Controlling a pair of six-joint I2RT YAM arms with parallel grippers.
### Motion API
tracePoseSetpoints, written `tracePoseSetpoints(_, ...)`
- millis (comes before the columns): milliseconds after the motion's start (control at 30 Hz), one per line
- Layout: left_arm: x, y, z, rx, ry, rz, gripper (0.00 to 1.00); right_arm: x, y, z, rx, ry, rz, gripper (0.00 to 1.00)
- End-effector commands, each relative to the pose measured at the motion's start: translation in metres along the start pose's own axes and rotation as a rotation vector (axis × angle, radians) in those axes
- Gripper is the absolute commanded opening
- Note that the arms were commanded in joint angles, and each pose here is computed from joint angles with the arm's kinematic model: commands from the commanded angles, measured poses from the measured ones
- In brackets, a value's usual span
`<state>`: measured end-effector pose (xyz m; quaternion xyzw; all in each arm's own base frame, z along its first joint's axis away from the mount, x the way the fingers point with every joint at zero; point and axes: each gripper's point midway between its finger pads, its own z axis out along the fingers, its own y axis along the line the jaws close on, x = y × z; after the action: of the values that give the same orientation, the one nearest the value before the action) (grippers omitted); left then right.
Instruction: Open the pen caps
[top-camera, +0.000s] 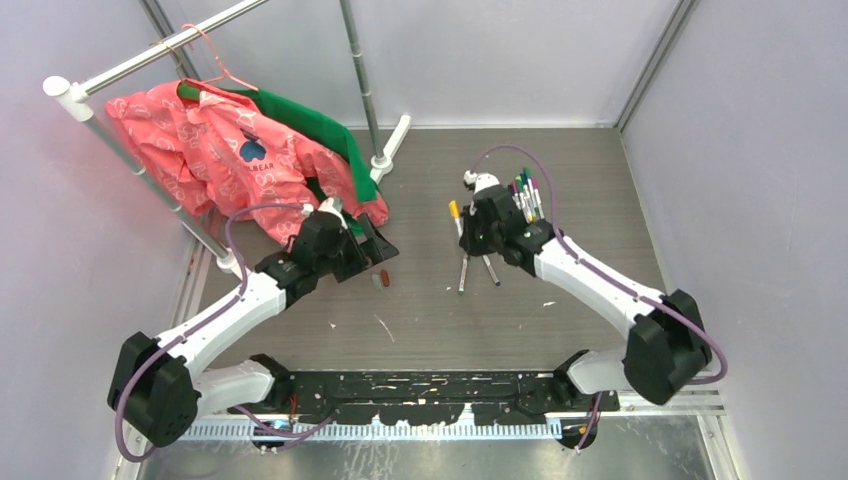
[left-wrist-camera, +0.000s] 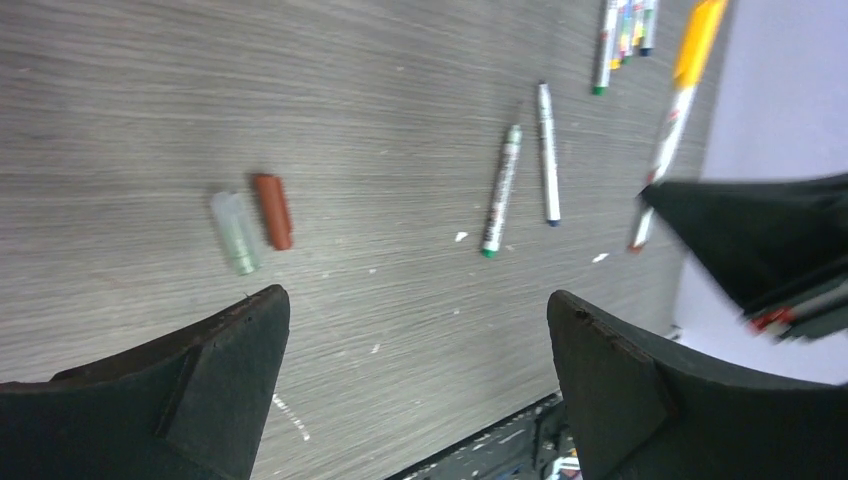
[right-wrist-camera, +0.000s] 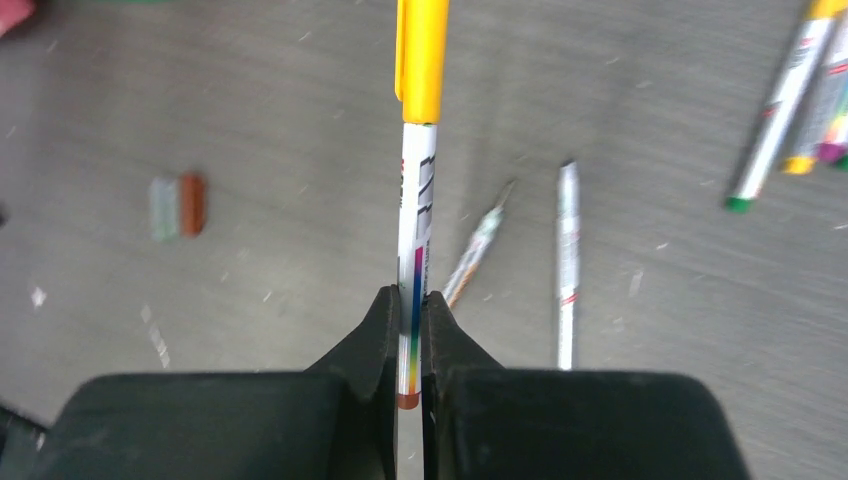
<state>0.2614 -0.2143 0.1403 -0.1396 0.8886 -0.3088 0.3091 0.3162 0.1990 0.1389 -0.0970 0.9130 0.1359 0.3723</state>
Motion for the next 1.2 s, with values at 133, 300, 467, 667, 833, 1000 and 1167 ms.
tracePoseSetpoints(133, -0.007, -0.070, 0.006, 0.257, -0.039, -0.061, 1.00, 0.035, 0.055, -0.034, -0.193, -0.034, -0.011, 0.01)
tracePoseSetpoints(300, 0.001, -0.087, 0.024, 0.268, -0.030, -0.073, 1.00, 0.052, 0.072, -0.042, -0.257, -0.041, -0.020, 0.01)
tracePoseSetpoints(467, 0.010, -0.100, 0.043, 0.254, 0.004, -0.076, 0.99, 0.054, 0.084, -0.050, -0.305, -0.062, -0.022, 0.01)
tracePoseSetpoints(667, 0.010, -0.107, 0.057, 0.239, -0.018, -0.093, 0.92, 0.060, 0.101, -0.056, -0.385, -0.054, -0.018, 0.01)
tracePoseSetpoints(833, 0.006, -0.104, 0.063, 0.220, -0.045, -0.107, 0.74, 0.065, 0.105, -0.054, -0.399, -0.049, -0.015, 0.01)
tracePoseSetpoints(1000, 0.009, -0.100, 0.068, 0.202, -0.040, -0.106, 0.52, 0.069, 0.108, -0.048, -0.408, -0.043, -0.012, 0.01)
tracePoseSetpoints(1167, 0.007, -0.100, 0.067, 0.203, -0.051, -0.098, 0.44, 0.073, 0.112, -0.045, -0.421, -0.035, -0.009, 0.01)
